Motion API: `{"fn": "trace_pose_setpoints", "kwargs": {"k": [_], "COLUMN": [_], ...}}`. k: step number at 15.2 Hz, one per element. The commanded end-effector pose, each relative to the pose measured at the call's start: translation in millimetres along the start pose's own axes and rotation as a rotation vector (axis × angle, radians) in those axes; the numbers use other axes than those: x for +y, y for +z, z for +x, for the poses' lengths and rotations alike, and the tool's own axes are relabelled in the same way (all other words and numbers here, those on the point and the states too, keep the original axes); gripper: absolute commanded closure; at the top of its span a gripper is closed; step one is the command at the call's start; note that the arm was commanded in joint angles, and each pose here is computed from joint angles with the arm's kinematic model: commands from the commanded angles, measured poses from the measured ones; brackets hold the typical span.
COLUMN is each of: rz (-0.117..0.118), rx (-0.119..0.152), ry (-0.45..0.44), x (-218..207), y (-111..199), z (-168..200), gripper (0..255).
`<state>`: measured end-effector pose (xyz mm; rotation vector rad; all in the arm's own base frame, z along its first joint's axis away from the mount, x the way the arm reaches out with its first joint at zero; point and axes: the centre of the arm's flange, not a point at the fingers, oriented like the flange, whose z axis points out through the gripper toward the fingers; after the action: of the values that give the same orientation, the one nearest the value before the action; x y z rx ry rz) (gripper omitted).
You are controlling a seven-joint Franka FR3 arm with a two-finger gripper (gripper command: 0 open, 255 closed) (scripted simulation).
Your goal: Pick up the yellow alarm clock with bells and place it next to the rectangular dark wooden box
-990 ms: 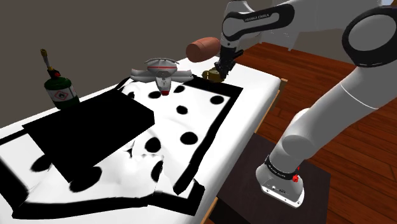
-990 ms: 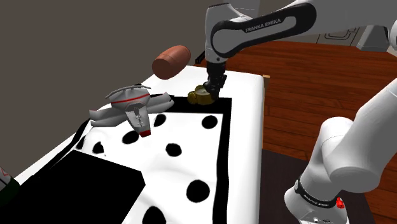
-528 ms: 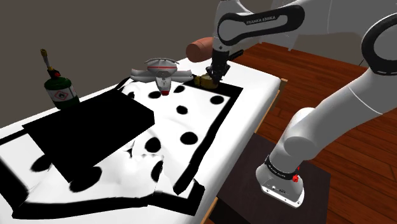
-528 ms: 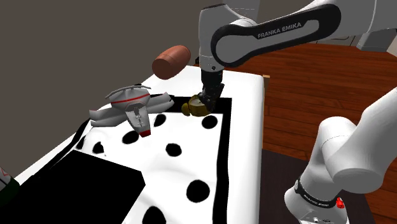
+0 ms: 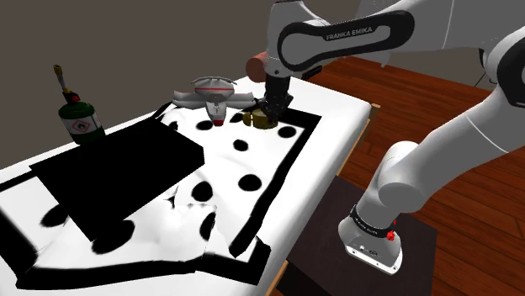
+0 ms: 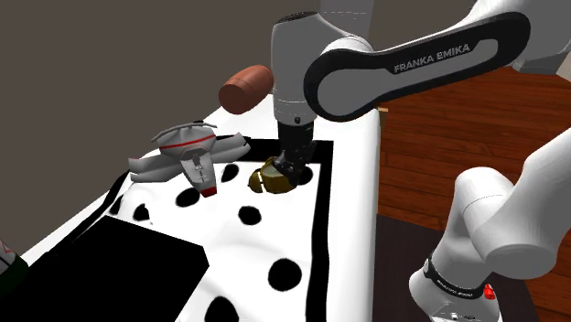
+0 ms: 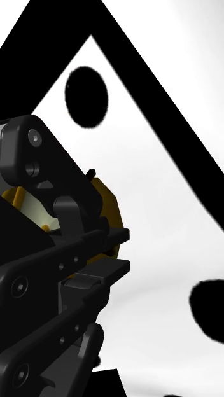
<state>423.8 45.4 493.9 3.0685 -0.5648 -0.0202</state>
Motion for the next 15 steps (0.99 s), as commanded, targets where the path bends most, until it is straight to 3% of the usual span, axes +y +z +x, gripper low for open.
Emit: {"fn": "trace_pose_setpoints", "kwargs": {"k": [1,15], "rz": [0.001,0.001], "rx": [0.001,0.001], "ry": [0.001,0.001], "x": [-21.9,-183.2], "y": [-3.2,-6.2], "z": [-14.2,-104.4], "gripper": [255,255]}}
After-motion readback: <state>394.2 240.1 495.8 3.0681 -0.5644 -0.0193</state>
